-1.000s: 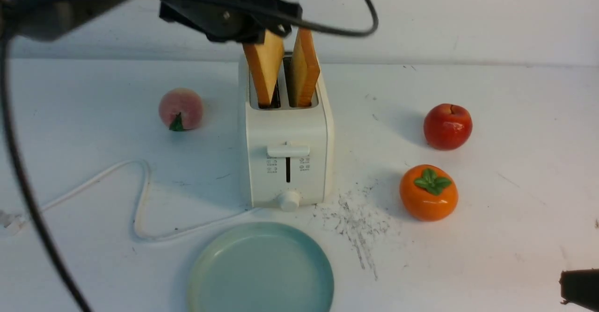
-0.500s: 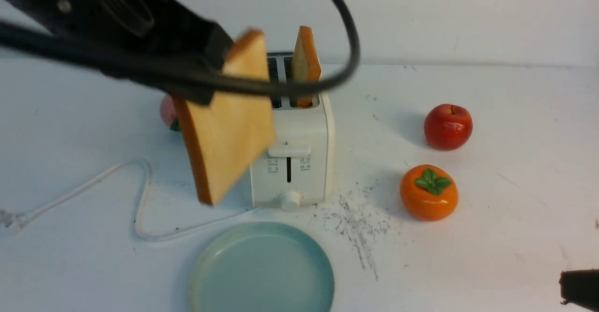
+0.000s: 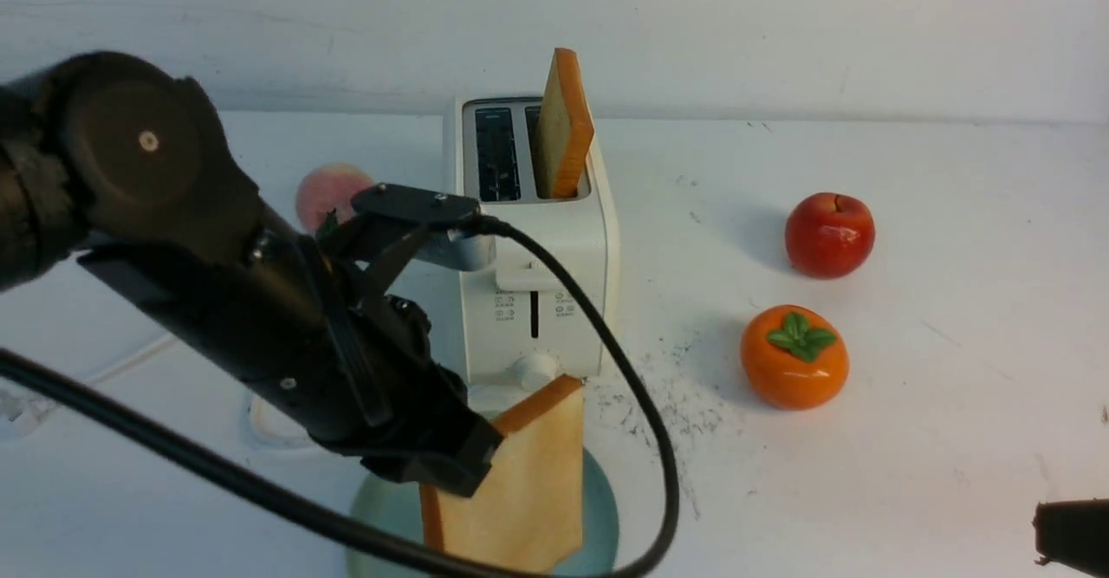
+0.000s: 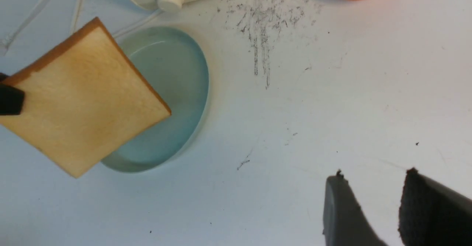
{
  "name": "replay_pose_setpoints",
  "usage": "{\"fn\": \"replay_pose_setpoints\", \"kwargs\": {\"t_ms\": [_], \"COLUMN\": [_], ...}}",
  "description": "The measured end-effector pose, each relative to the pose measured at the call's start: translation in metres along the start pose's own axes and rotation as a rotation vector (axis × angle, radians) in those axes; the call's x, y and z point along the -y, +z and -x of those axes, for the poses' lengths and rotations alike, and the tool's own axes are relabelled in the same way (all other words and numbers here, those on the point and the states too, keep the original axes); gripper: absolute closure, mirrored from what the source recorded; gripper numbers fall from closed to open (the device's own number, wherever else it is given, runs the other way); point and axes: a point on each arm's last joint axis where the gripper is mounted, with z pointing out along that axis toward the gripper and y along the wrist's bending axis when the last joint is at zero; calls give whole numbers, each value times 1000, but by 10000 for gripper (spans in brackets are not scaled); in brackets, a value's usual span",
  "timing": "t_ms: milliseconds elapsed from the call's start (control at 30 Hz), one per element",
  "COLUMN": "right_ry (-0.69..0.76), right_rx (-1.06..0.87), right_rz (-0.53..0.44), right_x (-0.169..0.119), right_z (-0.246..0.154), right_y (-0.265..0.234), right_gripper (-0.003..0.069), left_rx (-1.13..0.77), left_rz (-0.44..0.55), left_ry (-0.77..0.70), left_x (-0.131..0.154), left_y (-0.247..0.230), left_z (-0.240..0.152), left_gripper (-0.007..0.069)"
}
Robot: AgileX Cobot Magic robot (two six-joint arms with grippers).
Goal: Take toasted bread from bread machine on white table place on plate.
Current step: 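Place the slice of bread on the plate with the left gripper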
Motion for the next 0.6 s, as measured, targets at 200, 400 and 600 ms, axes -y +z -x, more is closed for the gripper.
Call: {"fn": "replay_pose_setpoints", "kwargs": {"t_ms": [200,400,600], "right_ry": [0,0,1], "right_rx": [0,-3,-6], "right_rz": [0,0,1], "right_x": [0,0,0], "right_z": [0,0,-1], "right_y": [0,0,0], "right_gripper": [419,419,419], "left_rx": [-34,-120,-157], "left_rz": [7,-1,53], "left_ry": [-23,-46,-63], "left_x": [-10,-17,-26], "left_y": [24,44,53], "left_z": [5,3,2], "left_gripper": [552,552,552]}}
